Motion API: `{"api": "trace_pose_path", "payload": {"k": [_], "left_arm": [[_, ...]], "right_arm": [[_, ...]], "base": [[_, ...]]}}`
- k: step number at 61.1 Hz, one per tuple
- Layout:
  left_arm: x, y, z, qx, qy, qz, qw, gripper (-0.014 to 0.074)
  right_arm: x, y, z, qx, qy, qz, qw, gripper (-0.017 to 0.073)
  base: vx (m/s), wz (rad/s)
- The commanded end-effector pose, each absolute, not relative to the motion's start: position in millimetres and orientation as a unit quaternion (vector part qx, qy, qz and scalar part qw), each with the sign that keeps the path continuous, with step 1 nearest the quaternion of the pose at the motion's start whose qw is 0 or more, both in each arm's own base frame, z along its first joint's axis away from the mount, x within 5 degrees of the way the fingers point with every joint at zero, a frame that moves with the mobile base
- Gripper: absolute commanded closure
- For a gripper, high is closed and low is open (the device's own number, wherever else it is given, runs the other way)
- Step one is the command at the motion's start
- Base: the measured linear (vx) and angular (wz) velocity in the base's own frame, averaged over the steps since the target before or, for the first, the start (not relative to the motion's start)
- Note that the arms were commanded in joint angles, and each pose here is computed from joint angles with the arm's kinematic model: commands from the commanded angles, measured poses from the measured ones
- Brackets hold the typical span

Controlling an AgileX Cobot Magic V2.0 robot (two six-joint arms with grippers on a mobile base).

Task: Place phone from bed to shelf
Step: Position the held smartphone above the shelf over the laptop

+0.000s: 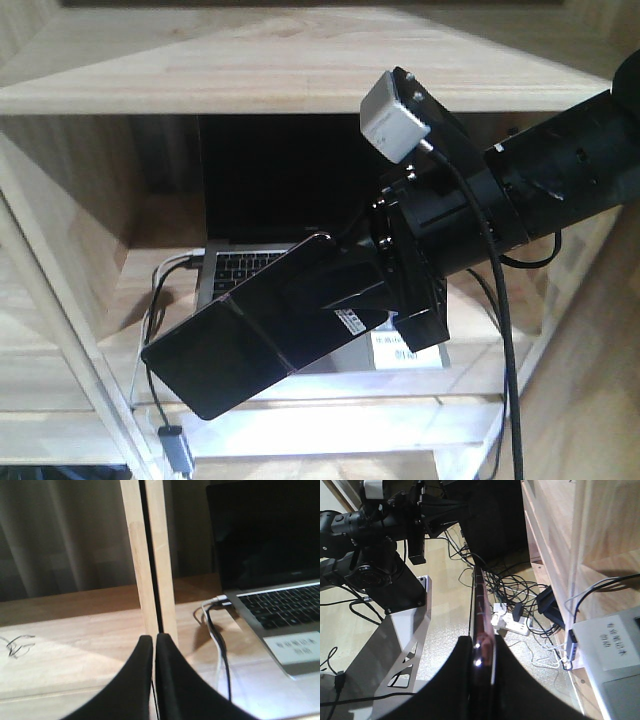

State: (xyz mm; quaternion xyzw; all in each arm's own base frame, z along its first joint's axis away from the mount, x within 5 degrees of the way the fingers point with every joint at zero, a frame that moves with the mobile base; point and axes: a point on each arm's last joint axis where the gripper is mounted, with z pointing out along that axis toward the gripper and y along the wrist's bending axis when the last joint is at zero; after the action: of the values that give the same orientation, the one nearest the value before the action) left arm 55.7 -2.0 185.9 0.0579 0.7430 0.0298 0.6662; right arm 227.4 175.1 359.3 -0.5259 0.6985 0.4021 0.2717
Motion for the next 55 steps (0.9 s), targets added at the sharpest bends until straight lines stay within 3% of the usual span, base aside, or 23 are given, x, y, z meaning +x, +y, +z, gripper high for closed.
{"api": "trace_pose_path", "payload": {"k": [1, 55], "left_arm": [[55.0, -2.1, 200.5, 0.051, 0.709, 0.026, 0.702, 0.0592], [55.0, -2.1, 200.5, 0.051, 0.709, 0.026, 0.702, 0.0592]], "right_arm": [[213.8, 174.1, 382.1, -0.528, 0.669, 0.439, 0.285, 0.0561], [213.8, 174.1, 382.1, -0.527, 0.669, 0.439, 0.285, 0.0561]], "base": [[0.14, 0.02], [0.04, 0.02]]}}
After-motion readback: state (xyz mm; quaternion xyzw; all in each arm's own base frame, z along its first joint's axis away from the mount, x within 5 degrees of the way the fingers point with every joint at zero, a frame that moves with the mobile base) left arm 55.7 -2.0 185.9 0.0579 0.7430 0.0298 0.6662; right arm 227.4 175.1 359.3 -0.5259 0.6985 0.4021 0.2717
